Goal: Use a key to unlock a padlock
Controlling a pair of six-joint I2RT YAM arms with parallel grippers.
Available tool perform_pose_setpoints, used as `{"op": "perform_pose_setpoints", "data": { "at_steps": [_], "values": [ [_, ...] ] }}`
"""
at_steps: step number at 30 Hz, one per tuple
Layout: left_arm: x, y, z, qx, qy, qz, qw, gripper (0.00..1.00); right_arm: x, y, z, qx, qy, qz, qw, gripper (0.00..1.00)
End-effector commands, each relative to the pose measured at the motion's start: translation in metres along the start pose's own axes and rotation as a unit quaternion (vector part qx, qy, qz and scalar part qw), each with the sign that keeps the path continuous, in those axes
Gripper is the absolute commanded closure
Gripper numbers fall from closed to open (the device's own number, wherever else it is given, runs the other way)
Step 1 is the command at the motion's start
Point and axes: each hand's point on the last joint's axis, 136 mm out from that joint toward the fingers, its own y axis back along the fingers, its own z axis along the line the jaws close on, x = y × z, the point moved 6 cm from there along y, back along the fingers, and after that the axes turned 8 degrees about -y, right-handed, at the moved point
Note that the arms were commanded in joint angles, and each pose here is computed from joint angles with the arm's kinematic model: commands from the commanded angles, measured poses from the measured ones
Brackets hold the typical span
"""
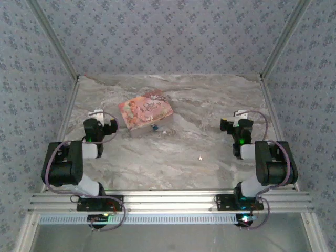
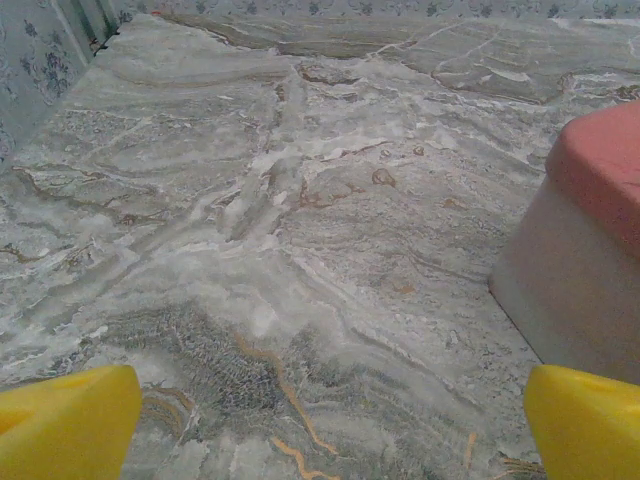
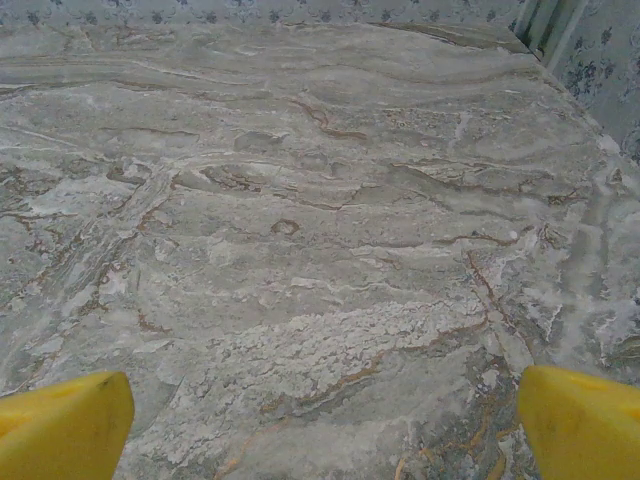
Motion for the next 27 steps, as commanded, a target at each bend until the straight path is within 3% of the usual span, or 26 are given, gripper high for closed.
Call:
{"op": "perform_pose_setpoints", "data": {
  "at_steps": [1, 27],
  "values": [
    [-0.0054, -0.0012, -0.0035, 0.009, 0.004, -0.008, 1.000, 0.02, -0.0037, -0.0002, -0.0010, 0.008, -0.005, -0.007, 1.000, 0.00],
    [-0.0054, -0.0011, -0.0034, 0.010, 0.005, -0.008, 1.000, 0.02, -0.0037, -0.0004, -0.0008, 0.007, -0.006, -0.007, 1.000, 0.00]
  ]
}}
